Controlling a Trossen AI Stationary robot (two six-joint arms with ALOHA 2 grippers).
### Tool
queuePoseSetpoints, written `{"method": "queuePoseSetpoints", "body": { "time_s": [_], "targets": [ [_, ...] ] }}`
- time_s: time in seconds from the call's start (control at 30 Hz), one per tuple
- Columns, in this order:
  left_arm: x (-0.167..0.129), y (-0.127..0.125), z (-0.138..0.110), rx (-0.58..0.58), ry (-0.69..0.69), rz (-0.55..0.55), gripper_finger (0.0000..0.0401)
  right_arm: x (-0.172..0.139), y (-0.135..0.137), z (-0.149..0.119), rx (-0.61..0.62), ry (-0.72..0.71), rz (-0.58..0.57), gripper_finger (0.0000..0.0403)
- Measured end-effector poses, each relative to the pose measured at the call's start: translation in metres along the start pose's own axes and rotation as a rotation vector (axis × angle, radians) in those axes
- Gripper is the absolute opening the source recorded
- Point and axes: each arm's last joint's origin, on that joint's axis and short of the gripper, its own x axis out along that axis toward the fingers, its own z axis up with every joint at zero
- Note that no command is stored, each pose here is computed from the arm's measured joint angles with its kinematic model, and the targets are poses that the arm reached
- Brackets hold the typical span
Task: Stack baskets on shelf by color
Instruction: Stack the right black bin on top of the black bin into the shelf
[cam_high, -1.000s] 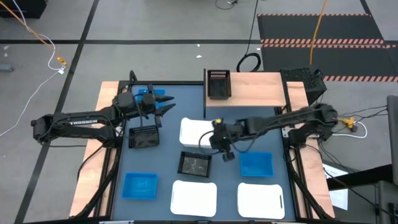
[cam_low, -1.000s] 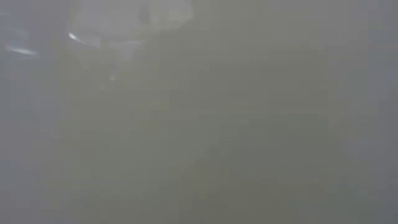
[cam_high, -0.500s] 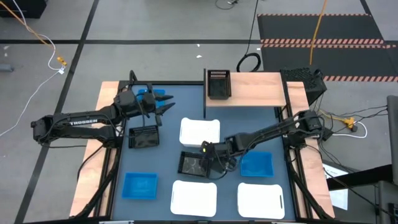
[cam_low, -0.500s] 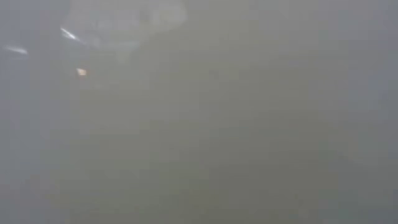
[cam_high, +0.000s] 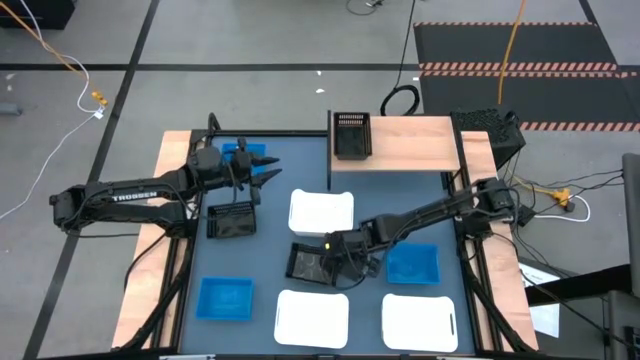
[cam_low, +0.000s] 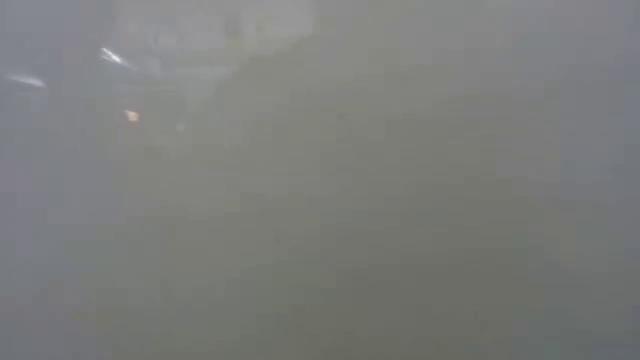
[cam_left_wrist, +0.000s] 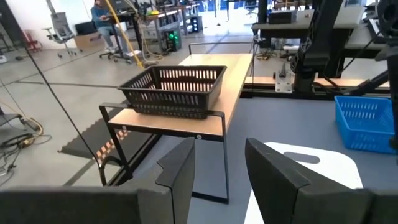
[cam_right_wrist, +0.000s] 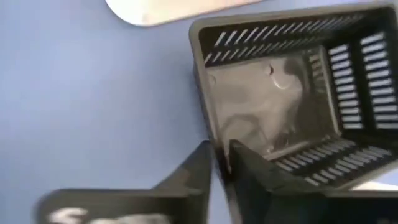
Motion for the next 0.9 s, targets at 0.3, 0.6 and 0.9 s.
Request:
{"method": "queuePoseSetpoints", "body": {
  "time_s": [0.3, 0.6, 0.9],
  "targets": [
    [0.0, 0.0, 0.0, -0.064, -0.001, 0.002, 0.0145, -0.016, -0.004, -0.001, -0.022, -0.023, -0.012, 0.0012],
    [0.0, 0.0, 0.0, -0.063, -0.001, 0.013, 0.0145, -0.074, -0.017, 0.003, -0.029, -0.067, -0.22, 0.001],
    [0.0, 0.001, 0.0, -0.04, 0.005, 0.04, 0.0145, -0.17, -0.044, -0.009, 0.612, -0.076, -0.777, 0.001]
  ]
}}
